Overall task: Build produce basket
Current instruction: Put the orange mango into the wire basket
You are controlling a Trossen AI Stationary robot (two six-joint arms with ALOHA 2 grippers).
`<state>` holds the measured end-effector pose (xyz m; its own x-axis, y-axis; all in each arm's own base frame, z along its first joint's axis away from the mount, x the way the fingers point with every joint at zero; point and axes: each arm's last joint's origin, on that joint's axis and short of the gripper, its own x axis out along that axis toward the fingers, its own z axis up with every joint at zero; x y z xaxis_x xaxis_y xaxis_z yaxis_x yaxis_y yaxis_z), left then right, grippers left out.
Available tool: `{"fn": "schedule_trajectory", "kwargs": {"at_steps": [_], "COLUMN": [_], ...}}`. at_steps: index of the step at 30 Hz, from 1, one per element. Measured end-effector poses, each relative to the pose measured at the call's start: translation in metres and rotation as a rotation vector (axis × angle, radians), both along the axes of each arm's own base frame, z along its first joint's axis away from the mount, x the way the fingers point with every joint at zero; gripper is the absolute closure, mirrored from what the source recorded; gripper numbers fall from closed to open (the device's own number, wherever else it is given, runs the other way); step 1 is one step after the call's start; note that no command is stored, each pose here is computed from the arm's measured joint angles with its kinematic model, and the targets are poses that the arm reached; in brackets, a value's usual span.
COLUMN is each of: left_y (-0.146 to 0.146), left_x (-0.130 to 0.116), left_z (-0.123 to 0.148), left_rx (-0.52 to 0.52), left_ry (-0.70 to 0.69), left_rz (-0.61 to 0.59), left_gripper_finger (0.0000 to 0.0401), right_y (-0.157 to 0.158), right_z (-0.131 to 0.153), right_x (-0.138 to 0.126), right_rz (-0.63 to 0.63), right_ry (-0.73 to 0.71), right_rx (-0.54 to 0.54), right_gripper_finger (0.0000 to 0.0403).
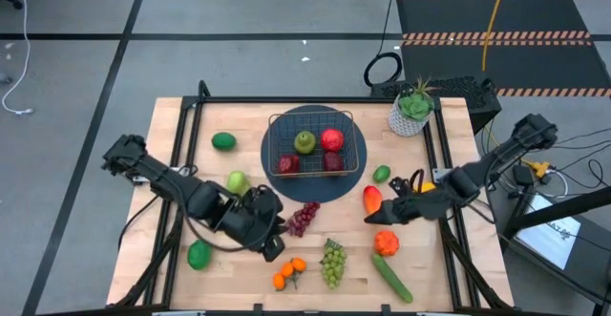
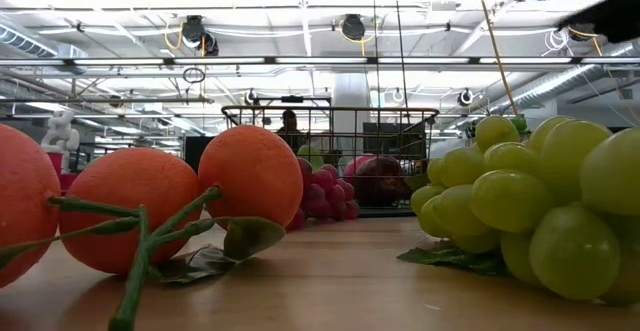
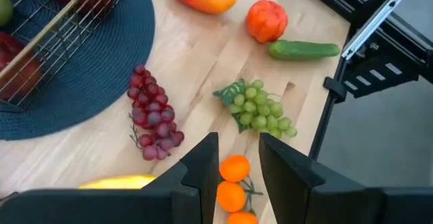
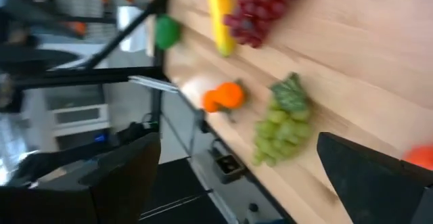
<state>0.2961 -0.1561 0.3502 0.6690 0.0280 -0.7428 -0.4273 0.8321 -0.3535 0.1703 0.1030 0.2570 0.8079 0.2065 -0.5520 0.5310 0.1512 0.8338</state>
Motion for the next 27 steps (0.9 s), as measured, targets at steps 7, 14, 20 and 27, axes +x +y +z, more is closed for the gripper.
{"fn": "schedule_trajectory", "kwargs": {"at_steps": [7,14,20,27], "left_y": [-0.004,0.0,0.006,0.013], "left_x": [-0.003,-0.001,0.002,0.006], "left_z": [0.0,0.0,0.0,0.0], "left_rx": [0.036,0.039,0.044,0.061], "left_ry": [-0.009,-0.011,-0.01,-0.008], "left_rz": [-0.003,0.011,0.026,0.031], "left_gripper_finger": [0.0295,0.0295,0.0295,0.0295], "right_y": [-0.004,-0.013,-0.017,-0.025], "right_z": [-0.021,-0.038,-0.064,-0.098], "right_x": [-0.011,-0.017,-0.016,-0.017], "right_rz": [-0.026,-0.047,-0.075,-0.113], "right_ry": [0.256,0.405,0.405,0.351], "right_rx": [-0.088,-0.282,-0.299,-0.251], "right_gripper_finger": [0.0012,0.0012,0.0012,0.0012]}}
